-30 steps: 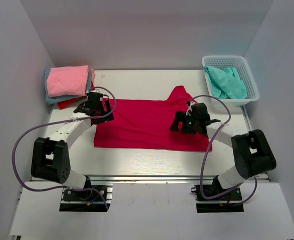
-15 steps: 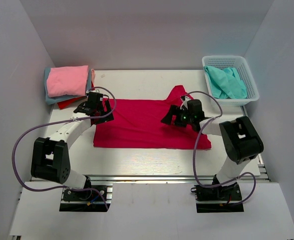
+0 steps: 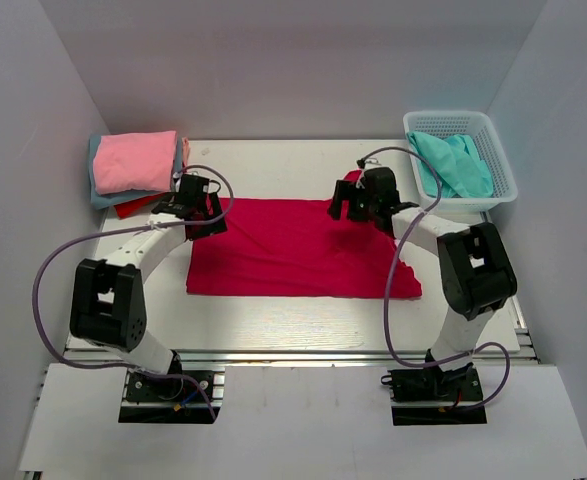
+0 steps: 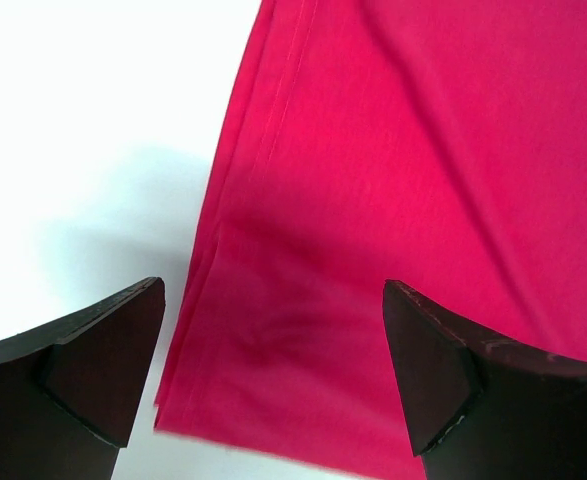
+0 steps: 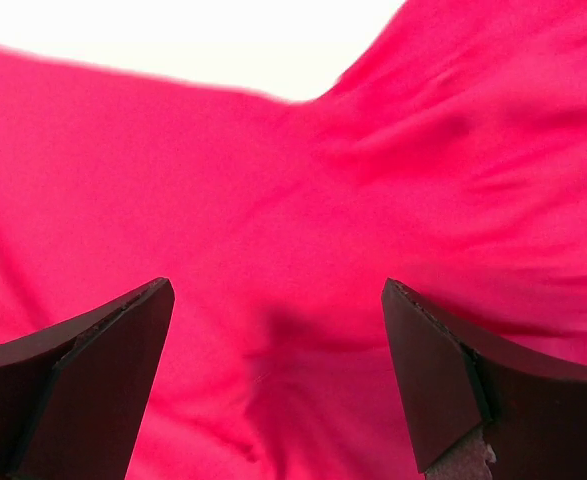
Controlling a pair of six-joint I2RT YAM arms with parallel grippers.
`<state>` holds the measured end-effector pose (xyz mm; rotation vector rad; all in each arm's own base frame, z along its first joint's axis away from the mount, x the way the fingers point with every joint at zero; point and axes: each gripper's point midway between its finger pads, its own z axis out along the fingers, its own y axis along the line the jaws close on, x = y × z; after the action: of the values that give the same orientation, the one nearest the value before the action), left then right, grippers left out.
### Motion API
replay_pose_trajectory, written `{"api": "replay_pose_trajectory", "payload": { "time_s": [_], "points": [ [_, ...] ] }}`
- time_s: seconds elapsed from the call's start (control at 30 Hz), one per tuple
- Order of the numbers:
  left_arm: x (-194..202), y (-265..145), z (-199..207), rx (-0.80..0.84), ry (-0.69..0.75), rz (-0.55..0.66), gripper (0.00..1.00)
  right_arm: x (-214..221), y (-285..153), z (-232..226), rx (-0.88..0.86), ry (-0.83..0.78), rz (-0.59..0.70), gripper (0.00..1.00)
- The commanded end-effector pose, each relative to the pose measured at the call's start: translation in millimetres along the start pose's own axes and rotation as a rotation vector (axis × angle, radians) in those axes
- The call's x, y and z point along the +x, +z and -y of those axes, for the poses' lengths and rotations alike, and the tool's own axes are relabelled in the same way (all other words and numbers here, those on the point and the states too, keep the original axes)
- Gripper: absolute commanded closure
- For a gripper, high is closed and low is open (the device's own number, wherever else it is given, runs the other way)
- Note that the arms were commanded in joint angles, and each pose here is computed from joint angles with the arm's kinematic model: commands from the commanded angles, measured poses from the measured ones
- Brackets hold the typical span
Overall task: Fold and stack the t-shirts
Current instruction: Grap the side of the flattened tshirt furthest away from the robot with both arms
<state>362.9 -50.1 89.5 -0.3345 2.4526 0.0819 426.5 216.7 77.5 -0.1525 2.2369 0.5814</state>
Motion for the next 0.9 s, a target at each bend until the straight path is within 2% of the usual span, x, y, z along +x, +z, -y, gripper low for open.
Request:
{"api": "replay_pose_trajectory", "payload": {
  "time_s": [0.0,0.07,0.1,0.17,0.2,0.3,0.37,0.5,0.8,0.87],
  "points": [
    [-39.8,6.3,3.4,-0.033,-0.033,0.074,0.00,-48.6,-6.6,38.5,0.255,-0.056,0.069,0.10],
    [-60.0,12.2,11.2,-0.033,-0.043,0.105,0.00,-66.8,3.5,54.9,0.353,-0.056,0.062,0.10],
    [-57.0,28.7,7.3,-0.064,-0.028,0.078,0.00,-62.2,11.5,63.8,0.381,-0.025,0.040,0.10],
    [-77.0,39.7,11.5,-0.073,-0.042,0.097,0.00,-88.0,14.7,65.7,0.384,-0.013,0.065,0.10],
    [-80.2,47.1,7.0,-0.095,-0.047,0.087,0.00,-76.5,27.7,75.0,0.396,-0.003,0.032,0.10],
    [-100.2,73.6,13.9,-0.085,-0.065,0.078,0.00,-94.1,44.2,77.5,0.379,0.004,0.037,0.10],
    [-95.4,94.8,12.9,-0.093,-0.056,0.045,0.00,-100.0,50.7,86.0,0.400,0.016,0.039,0.10],
    [-111.5,118.6,17.1,-0.066,-0.072,0.072,0.00,-113.0,68.2,102.4,0.416,-0.007,0.052,0.10],
    [-116.0,160.7,28.7,-0.007,-0.063,0.071,0.11,-121.6,108.6,126.6,0.382,0.006,0.055,0.10],
    [-115.6,166.1,32.4,0.009,-0.051,0.069,0.13,-118.1,118.0,130.2,0.366,0.016,0.050,0.13]
  ]
}}
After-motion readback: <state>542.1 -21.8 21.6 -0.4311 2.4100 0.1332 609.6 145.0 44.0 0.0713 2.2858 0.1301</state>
